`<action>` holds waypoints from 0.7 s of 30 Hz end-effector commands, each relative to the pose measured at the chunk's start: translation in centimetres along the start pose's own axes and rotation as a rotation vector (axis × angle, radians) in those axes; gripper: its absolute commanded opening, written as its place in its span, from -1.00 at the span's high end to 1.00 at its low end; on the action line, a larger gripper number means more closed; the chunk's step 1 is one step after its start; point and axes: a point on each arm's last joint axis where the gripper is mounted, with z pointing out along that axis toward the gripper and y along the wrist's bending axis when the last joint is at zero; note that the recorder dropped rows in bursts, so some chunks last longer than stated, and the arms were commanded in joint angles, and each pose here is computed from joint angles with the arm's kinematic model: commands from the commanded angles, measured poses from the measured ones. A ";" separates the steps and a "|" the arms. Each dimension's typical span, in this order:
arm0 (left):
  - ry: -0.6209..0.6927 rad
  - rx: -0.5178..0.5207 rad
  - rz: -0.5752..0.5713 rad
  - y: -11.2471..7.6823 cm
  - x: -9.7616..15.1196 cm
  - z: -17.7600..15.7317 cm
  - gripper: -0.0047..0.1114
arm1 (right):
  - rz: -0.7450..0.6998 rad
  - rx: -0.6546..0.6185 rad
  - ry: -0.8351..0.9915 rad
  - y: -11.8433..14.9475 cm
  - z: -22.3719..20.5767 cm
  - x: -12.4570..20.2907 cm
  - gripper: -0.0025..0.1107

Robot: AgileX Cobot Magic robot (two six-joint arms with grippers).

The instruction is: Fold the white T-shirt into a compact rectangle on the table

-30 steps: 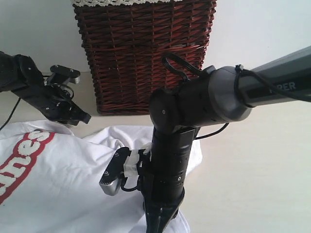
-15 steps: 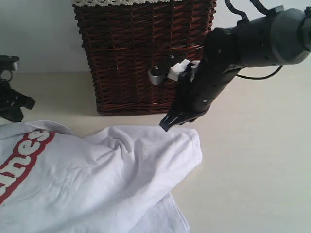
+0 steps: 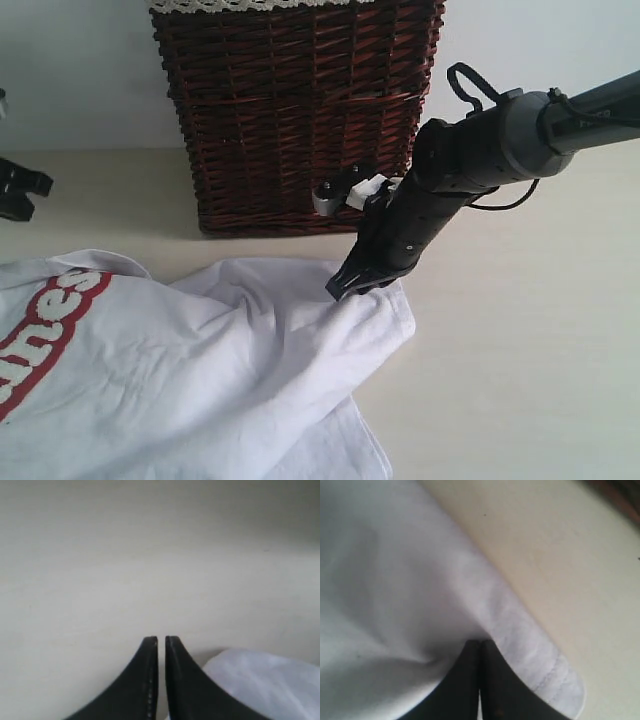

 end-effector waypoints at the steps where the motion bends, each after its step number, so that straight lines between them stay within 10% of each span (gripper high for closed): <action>1: -0.037 0.116 0.086 -2.2 -0.7 -4.3 0.79 | -0.016 0.007 0.046 -0.3 1.4 0.9 0.96; 10: 0.240 0.316 0.156 -5.8 3.1 -7.3 0.92 | -0.002 0.101 0.110 -1.1 1.3 1.4 0.96; 21: 0.167 0.093 0.151 -6.6 6.2 -1.3 0.92 | 0.032 0.116 0.150 -1.2 1.2 1.8 0.96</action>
